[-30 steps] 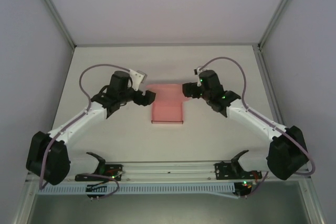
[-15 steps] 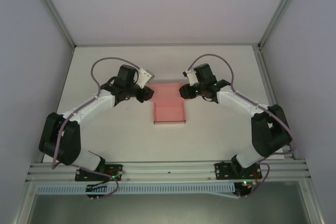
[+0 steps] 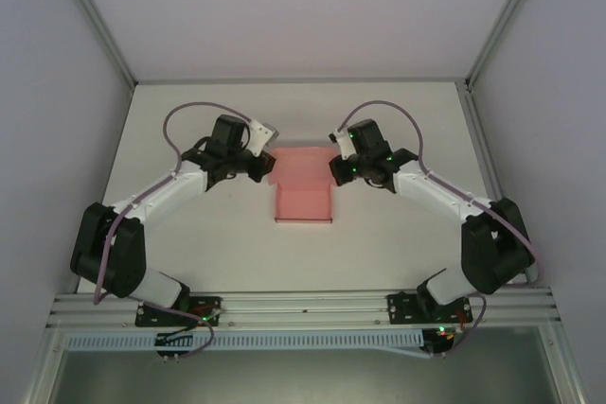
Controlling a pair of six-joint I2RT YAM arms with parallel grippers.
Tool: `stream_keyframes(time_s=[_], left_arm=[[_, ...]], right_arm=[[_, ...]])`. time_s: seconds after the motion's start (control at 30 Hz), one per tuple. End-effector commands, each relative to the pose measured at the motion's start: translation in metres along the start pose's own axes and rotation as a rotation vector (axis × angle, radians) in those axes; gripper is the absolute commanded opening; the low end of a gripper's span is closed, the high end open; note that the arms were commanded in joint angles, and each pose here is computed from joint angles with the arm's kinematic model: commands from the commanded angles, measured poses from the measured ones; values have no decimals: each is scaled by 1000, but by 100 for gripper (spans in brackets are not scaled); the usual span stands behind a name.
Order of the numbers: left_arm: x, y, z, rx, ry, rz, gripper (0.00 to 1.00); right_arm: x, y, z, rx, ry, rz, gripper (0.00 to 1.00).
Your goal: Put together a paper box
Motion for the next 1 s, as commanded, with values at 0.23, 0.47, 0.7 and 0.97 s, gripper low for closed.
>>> stream_keyframes(time_s=[0.23, 0.47, 0.7, 0.97], left_arm=[[-49, -9, 2, -118, -228, -264, 0], [-64, -2, 16, -187, -300, -352, 0], [-57, 2, 40, -165, -342, -428, 0], [-32, -11, 41, -168, -335, -428, 0]], right_arm=[[-51, 5, -9, 224, -375, 226, 7], [-64, 12, 8, 278, -469, 308, 5], [-56, 10, 35, 315, -483, 309, 8], [-38, 16, 47, 363, -494, 304, 7]])
Point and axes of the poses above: each hand's point on the last joint's axis, 136 mm out from that joint toward the fingers, its own z axis out along the fingers, its own y axis along the line the jaws close on, x = y × z, the point moved 3 cm from there along -z, back along the fingers, and after that the axes turned 1 degree about z, right-handed, at the moved point
